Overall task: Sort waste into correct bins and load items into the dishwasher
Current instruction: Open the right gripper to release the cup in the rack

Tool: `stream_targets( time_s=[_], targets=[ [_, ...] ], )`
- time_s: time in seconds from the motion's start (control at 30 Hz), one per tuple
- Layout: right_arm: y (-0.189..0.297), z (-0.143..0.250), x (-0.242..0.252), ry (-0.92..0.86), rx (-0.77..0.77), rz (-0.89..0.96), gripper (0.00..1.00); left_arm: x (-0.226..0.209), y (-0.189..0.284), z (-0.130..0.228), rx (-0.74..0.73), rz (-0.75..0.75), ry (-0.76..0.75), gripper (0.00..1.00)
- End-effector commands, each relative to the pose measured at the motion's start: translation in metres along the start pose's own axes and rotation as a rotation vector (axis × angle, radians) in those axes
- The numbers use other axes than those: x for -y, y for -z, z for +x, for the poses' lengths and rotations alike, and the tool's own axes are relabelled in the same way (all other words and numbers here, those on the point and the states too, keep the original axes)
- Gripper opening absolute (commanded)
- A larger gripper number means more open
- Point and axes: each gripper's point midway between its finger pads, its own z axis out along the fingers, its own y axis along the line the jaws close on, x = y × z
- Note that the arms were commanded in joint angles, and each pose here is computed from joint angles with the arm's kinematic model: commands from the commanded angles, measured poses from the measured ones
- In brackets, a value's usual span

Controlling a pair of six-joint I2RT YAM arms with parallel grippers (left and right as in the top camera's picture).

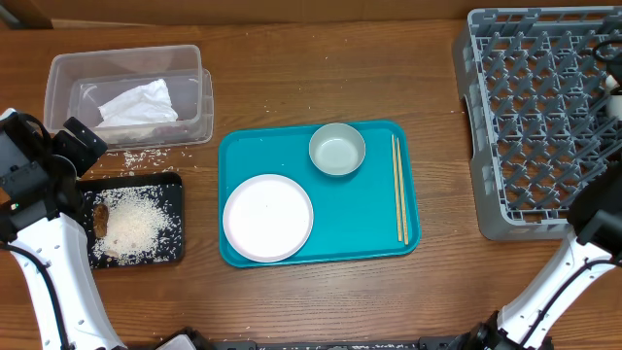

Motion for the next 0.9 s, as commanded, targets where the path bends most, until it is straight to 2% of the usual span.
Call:
stream_targets(
  time_s=[0.0, 0.23, 0.53, 0.7, 0.87],
  targets=[
    [-0.015, 0.010, 0.003, 0.020, -0.022, 0.018, 0.06, 0.001, 0.007, -0.006, 0.027, 0.001, 0.008, 1.00],
    [-0.020, 0.007, 0.003, 0.018, -0.007, 0.018, 0.06, 0.001, 0.007, -0.006, 0.027, 0.001, 0.008, 1.00],
    [-0.001, -0.003, 0.050, 0.017, 0.018, 0.256, 0.06, 0.001, 0.007, -0.006, 0.027, 0.001, 0.008, 1.00],
    [0.037, -0.028, 0.063, -0.074, 0.041, 0.264, 0.04, 0.001, 0.007, -0.006, 0.027, 0.001, 0.008, 1.00],
    [0.077, -0.050, 0.045, -0.099, 0.072, 0.133, 0.04, 0.001, 0.007, -0.006, 0.027, 0.001, 0.008, 1.00]
  ],
)
